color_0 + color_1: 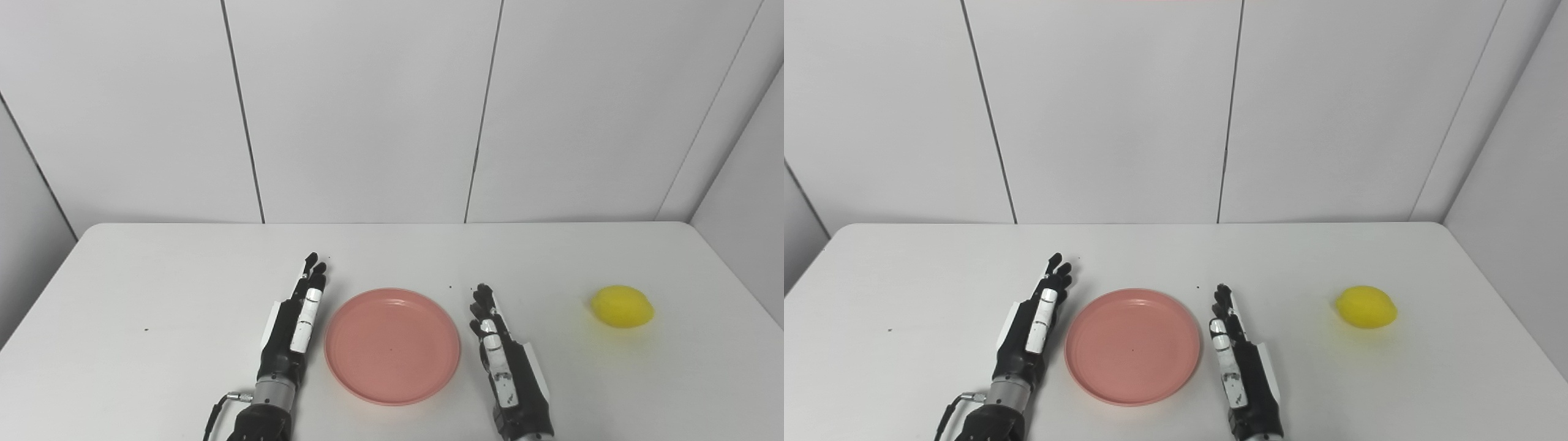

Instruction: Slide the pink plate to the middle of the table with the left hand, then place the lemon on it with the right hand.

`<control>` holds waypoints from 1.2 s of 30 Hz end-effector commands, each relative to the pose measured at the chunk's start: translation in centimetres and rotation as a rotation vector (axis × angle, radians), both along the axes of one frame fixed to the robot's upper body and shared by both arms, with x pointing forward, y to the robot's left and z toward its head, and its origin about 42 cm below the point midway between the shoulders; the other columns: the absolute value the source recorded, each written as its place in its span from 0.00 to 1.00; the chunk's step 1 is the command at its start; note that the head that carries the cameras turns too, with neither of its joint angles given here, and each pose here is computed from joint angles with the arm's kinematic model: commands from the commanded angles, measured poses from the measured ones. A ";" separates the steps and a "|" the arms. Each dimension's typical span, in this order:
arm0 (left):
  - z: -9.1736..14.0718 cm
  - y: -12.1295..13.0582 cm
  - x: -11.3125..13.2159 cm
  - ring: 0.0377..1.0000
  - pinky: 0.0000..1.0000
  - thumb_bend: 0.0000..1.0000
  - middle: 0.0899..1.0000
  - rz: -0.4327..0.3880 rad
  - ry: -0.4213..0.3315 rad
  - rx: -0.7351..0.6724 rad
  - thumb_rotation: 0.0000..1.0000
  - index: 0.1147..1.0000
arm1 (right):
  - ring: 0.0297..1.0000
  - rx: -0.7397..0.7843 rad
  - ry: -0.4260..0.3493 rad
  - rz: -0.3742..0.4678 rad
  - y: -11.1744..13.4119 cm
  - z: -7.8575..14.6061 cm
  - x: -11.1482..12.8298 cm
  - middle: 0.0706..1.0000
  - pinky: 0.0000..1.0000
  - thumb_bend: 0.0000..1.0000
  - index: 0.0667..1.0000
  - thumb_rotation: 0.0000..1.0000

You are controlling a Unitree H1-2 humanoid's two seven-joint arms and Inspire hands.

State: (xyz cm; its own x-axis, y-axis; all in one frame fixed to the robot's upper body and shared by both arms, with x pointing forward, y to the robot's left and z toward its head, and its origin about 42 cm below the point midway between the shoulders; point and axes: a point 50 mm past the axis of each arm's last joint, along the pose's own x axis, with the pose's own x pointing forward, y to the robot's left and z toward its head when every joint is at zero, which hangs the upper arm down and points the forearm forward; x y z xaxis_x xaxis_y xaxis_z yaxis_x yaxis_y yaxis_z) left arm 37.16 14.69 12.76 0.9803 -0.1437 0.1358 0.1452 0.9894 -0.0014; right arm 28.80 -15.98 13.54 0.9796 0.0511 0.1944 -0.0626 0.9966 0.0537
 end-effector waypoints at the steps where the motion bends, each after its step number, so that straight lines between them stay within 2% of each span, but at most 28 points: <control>1: -0.1 0.0 0.2 0.95 0.97 0.66 0.94 -0.001 -0.025 -0.027 1.00 0.95 | 0.98 -0.001 -0.089 -0.046 0.0 2.2 0.4 0.97 1.00 0.75 0.97 1.00; 5: -0.1 0.2 0.3 0.96 0.99 0.68 0.96 -0.024 -0.023 -0.040 1.00 0.97 | 0.96 -0.040 -0.099 -0.087 -1.2 2.7 0.5 0.96 1.00 0.76 0.96 1.00; 9: 0.0 0.3 0.4 0.96 0.99 0.65 0.96 -0.029 -0.018 -0.063 1.00 0.97 | 1.00 -0.055 -0.108 -0.112 -2.2 3.6 0.6 0.99 1.00 0.79 0.99 1.00; 16: -0.2 0.5 0.4 0.96 0.97 0.66 0.96 -0.055 -0.007 -0.113 1.00 0.97 | 0.98 -0.122 -0.205 -0.274 -4.9 5.2 1.0 0.96 1.00 0.73 0.95 0.92; 22: -0.2 0.5 0.4 0.93 0.92 0.64 0.94 -0.058 0.001 -0.160 1.00 0.94 | 0.96 -0.206 -0.226 -0.364 -7.0 6.0 1.4 0.95 0.98 0.74 0.95 0.89; 25: -0.1 0.7 0.5 0.93 0.92 0.65 0.94 -0.072 -0.006 -0.145 1.00 0.94 | 0.95 -0.243 -0.234 -0.398 -7.8 6.4 1.6 0.95 0.97 0.72 0.95 0.82; 30: -0.3 1.2 0.6 0.95 0.95 0.67 0.96 -0.099 0.002 -0.140 1.00 0.97 | 0.93 -0.322 -0.218 -0.475 -8.8 6.8 1.7 0.92 0.93 0.74 0.93 0.77; 36: -0.4 2.0 0.7 0.96 0.97 0.68 0.96 -0.110 0.020 -0.145 1.00 0.98 | 0.92 -0.372 -0.214 -0.527 -9.4 6.9 1.9 0.91 0.91 0.75 0.92 0.61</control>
